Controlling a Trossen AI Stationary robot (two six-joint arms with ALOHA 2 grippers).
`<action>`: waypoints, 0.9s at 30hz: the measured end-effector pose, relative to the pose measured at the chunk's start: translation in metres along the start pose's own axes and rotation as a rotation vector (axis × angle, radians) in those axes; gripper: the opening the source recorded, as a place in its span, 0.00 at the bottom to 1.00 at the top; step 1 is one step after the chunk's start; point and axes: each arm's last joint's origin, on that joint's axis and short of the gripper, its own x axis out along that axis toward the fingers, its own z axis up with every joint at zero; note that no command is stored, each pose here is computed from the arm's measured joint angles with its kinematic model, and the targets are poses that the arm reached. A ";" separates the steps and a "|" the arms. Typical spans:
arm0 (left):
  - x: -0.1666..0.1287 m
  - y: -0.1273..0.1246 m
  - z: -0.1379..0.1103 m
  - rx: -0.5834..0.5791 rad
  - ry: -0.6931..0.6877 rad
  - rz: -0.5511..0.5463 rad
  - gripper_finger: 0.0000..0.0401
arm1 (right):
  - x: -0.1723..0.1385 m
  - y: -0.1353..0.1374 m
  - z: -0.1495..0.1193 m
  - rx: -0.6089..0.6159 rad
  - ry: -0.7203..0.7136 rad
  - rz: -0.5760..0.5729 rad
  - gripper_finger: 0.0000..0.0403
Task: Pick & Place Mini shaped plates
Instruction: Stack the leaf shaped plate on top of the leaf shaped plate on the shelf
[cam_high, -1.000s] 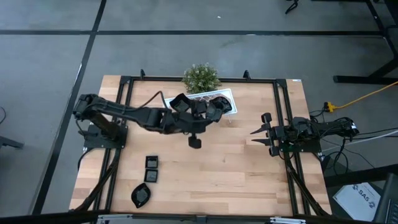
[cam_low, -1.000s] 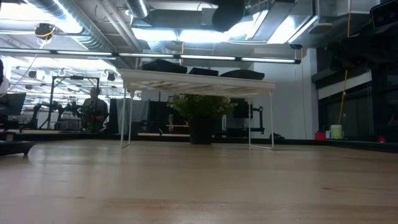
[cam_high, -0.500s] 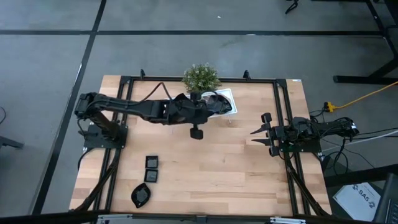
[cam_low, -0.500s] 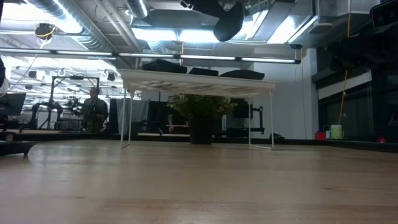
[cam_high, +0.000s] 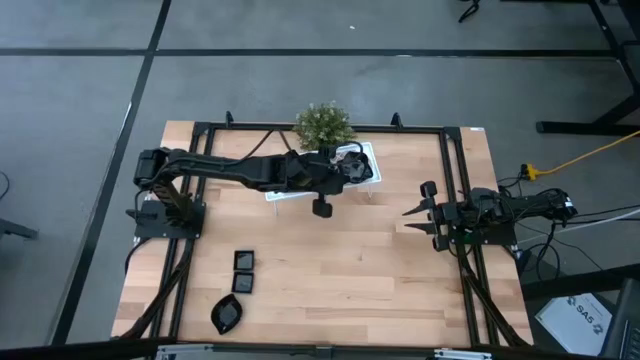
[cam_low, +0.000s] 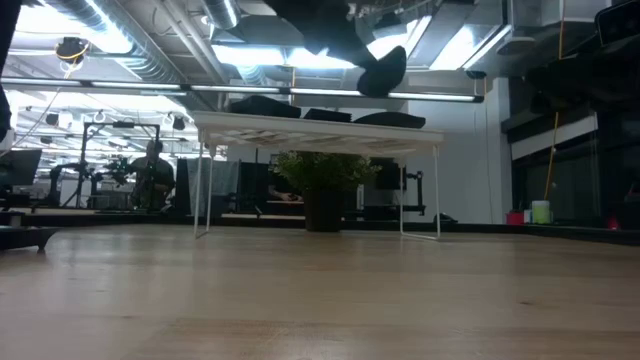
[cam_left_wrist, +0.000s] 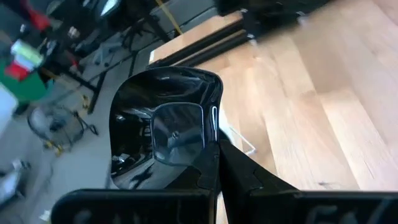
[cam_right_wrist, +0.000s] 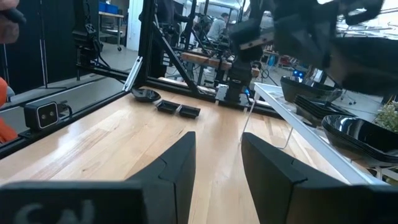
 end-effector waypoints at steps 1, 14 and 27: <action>0.004 0.001 -0.001 -0.036 -0.002 0.007 0.00 | 0.000 0.000 0.000 0.000 0.000 0.000 0.32; 0.022 -0.001 -0.010 -0.090 0.026 0.023 0.00 | 0.000 0.000 0.000 0.000 0.000 0.000 0.32; 0.022 0.000 -0.010 -0.222 0.021 0.029 0.13 | 0.000 0.000 0.000 0.000 0.000 0.000 0.32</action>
